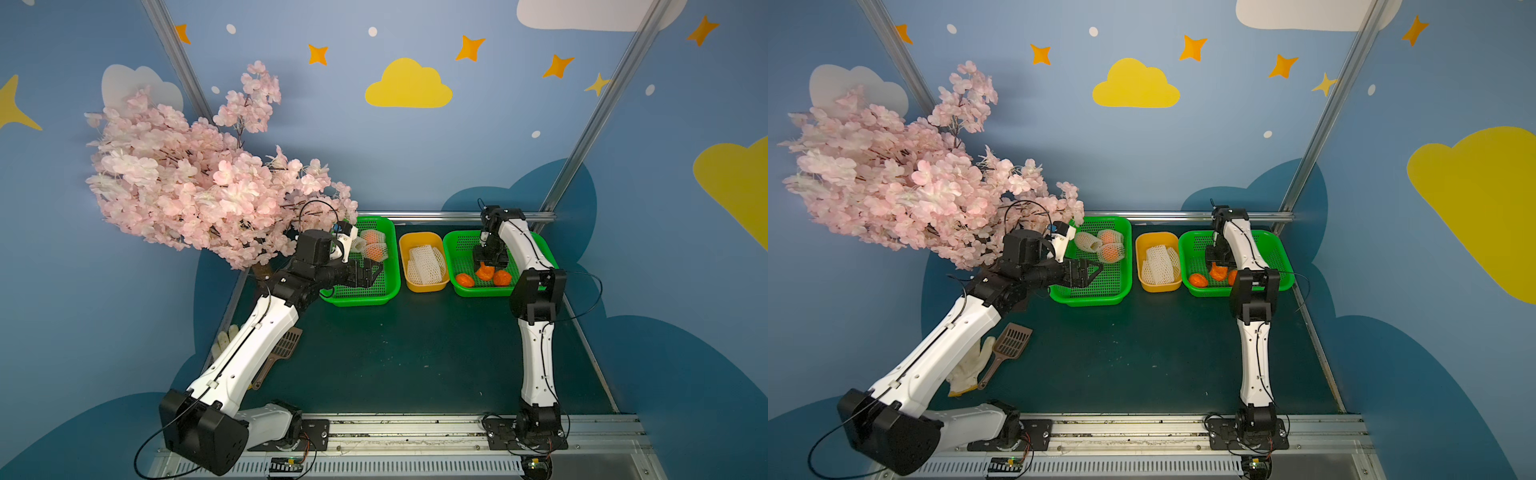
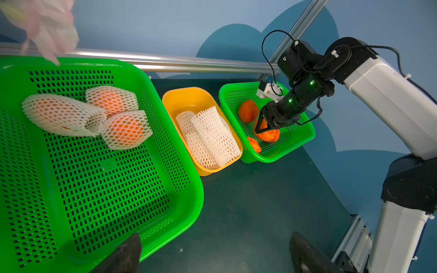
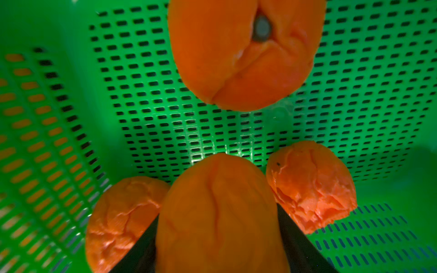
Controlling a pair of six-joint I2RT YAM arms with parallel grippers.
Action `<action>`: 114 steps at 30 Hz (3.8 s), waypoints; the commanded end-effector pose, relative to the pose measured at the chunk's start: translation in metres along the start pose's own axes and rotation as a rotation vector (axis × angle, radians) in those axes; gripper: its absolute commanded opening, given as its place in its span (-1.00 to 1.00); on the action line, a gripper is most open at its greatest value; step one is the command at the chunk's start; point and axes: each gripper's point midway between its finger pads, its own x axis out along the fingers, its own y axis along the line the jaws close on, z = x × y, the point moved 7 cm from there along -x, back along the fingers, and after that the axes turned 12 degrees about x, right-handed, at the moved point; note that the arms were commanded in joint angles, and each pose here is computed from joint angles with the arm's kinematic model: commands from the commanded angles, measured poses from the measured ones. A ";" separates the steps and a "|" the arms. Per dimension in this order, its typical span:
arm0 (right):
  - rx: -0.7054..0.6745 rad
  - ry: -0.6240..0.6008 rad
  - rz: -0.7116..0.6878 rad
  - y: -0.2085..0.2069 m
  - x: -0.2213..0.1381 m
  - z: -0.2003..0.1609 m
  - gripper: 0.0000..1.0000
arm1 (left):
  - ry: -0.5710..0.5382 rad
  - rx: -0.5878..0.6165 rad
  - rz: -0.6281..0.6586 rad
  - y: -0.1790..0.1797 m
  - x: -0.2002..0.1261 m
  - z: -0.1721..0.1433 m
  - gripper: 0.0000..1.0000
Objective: Remove foam nets from oranges
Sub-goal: Place the orange in the basket, then pick up the orange from the basket.
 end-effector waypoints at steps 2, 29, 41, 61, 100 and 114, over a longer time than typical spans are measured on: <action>-0.059 0.014 -0.060 0.005 0.000 -0.006 0.12 | -0.004 -0.019 -0.013 0.000 0.002 0.007 0.93; -0.113 -0.023 0.306 0.031 -0.091 -0.073 0.61 | 0.339 -0.393 0.222 0.095 0.125 0.000 0.90; -0.286 -0.091 0.422 0.062 -0.142 -0.146 0.64 | 0.319 -0.546 0.155 0.132 0.189 -0.009 0.88; -0.359 -0.122 0.634 0.064 -0.183 -0.227 0.63 | 0.228 -0.565 0.175 0.175 0.257 -0.017 0.86; -0.300 -0.128 0.569 0.047 -0.164 -0.229 0.63 | 0.264 -0.345 0.020 0.129 0.226 -0.001 0.20; -0.204 -0.102 0.659 0.048 -0.159 -0.215 0.63 | 0.301 -0.046 0.042 0.045 0.146 0.012 0.20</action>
